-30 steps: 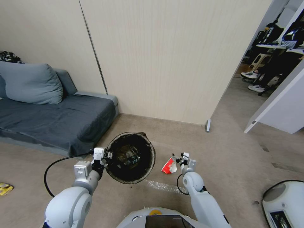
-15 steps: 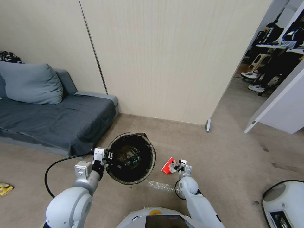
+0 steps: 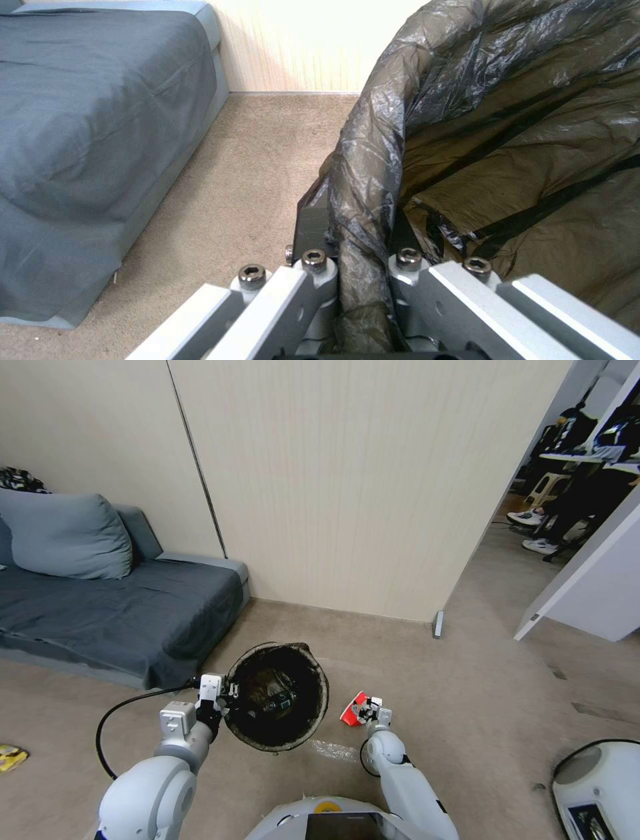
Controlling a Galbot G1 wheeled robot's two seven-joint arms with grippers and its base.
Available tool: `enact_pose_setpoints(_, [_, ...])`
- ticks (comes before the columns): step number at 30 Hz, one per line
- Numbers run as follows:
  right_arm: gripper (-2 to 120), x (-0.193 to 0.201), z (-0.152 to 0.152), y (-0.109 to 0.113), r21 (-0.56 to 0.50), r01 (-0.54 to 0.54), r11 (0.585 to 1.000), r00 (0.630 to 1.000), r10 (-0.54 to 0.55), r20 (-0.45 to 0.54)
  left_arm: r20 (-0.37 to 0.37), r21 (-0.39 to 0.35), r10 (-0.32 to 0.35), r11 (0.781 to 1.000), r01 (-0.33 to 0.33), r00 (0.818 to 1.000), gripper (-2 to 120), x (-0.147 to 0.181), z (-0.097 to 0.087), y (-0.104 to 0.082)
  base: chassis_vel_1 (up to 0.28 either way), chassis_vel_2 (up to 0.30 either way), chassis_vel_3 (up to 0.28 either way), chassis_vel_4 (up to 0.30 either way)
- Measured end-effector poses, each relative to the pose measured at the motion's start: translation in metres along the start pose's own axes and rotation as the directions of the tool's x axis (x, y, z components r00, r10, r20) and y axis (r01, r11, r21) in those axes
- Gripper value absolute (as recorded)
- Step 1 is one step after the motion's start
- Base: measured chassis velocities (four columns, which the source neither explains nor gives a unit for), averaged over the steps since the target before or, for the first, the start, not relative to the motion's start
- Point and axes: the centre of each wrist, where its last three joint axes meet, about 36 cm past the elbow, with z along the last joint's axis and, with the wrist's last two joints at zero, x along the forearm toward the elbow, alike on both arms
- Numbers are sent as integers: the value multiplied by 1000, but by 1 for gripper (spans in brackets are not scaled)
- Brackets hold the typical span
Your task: Pick up the trash bin, then pick up the garbage from the floor and place it into the trash bin.
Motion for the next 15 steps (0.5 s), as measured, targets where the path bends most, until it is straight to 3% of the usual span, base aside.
enact_pose_setpoints(8, [79,-5,13,-3,0,-19,1000,999,19,-32,-1,0,1,1000,-1,1000,1,0,0,-1,0,0,0,0])
enact_pose_setpoints(11, [60,-6,21,-6,0,-28,1000,999,28,-41,2,0,3,1000,-3,1000,1,0,0,-1,0,0,0,0])
enact_pose_setpoints(13, [58,-7,22,-7,1,-30,1000,999,30,-40,3,0,3,1000,-3,1000,1,0,0,-1,0,0,0,0])
enact_pose_setpoints(15, [47,-7,24,-9,5,-35,999,999,35,-41,4,-2,3,1000,-3,1000,1,-1,-1,-1,0,0,0,0])
